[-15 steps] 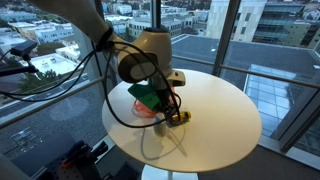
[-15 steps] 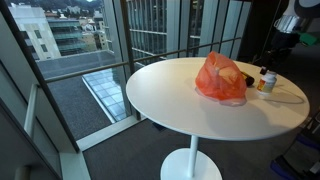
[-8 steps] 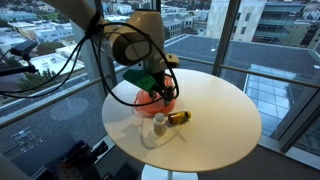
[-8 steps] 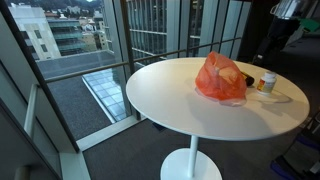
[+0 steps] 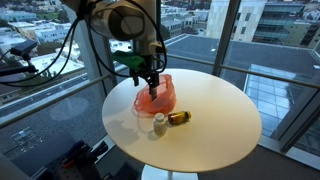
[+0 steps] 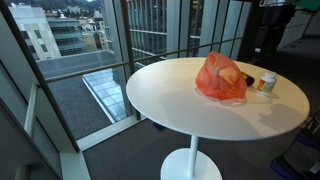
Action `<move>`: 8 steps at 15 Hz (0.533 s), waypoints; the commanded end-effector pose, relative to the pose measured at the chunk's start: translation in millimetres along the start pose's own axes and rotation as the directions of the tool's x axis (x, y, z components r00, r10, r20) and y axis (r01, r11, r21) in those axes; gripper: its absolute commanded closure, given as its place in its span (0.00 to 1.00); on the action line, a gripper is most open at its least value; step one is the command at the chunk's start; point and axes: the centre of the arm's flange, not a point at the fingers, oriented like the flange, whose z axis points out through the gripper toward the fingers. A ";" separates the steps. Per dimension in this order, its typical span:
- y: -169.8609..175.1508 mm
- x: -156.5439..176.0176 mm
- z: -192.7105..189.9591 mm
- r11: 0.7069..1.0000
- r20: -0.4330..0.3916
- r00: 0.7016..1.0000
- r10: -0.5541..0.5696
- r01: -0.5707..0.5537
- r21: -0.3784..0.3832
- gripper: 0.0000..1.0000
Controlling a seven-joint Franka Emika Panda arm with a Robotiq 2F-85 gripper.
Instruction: Pick up the white medicine bottle and put it on the table
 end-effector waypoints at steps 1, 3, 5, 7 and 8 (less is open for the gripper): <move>-10.1 -1.9 -42.1 0.999 0.063 0.997 0.035 -0.037 0.034 0.00; -13.4 -8.7 -65.4 0.997 0.078 0.996 0.046 -0.050 0.057 0.00; -15.4 -16.6 -92.7 0.996 0.074 0.996 0.056 -0.061 0.070 0.00; -16.1 -22.8 -117.2 0.995 0.053 0.996 0.070 -0.074 0.073 0.00; -15.7 -25.9 -128.7 0.994 0.035 0.996 0.080 -0.082 0.072 0.00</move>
